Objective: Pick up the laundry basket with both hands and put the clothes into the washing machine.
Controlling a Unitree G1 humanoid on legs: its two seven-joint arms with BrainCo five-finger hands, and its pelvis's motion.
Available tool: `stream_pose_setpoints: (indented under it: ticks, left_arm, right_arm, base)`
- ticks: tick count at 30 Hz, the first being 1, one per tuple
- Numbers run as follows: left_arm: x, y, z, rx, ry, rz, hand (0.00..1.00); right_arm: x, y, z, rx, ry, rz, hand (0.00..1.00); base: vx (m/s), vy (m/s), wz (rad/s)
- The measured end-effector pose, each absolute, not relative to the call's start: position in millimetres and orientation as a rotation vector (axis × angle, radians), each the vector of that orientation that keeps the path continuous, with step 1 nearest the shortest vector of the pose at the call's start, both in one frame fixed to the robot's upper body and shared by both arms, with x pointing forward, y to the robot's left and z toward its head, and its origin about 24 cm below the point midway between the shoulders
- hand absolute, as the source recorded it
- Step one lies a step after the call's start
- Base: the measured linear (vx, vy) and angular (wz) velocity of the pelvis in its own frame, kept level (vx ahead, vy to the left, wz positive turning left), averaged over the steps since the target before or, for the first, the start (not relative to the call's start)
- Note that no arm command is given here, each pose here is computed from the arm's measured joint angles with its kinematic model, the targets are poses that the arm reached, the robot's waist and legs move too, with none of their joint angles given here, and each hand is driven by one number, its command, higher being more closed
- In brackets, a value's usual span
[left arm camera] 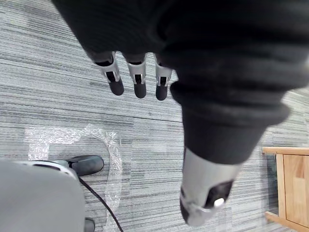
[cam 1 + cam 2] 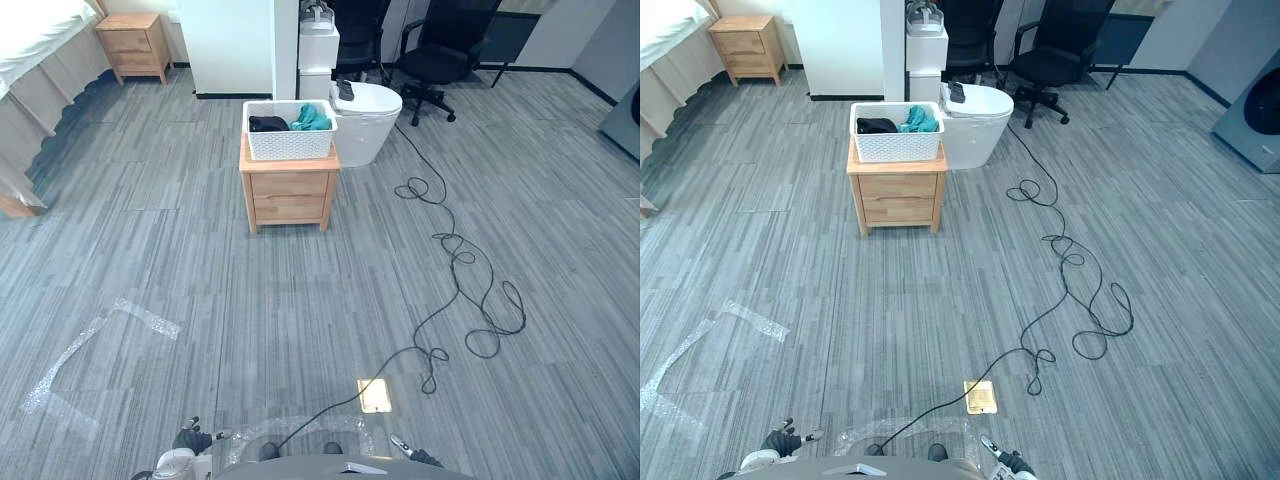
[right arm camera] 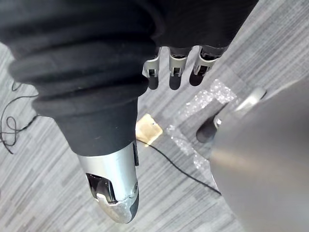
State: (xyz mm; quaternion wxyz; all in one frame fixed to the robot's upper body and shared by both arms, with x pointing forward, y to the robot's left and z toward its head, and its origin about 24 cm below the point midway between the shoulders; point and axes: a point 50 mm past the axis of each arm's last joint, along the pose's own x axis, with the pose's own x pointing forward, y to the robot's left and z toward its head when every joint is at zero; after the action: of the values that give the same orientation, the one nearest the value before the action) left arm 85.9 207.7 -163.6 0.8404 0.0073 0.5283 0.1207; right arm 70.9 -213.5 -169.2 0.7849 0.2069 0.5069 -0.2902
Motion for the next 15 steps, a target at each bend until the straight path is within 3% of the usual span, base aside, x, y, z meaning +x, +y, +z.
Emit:
stream_pose_setpoints:
  ticks: [15]
  left_arm:
    - [93.4, 196.9, -164.4, -0.024, 1.11, 0.245, 0.0]
  right_arm:
    - [72.3, -215.6, -168.6, 0.461, 1.08, -0.647, 0.0]
  base:
    - [-0.01, -0.009, 0.01]
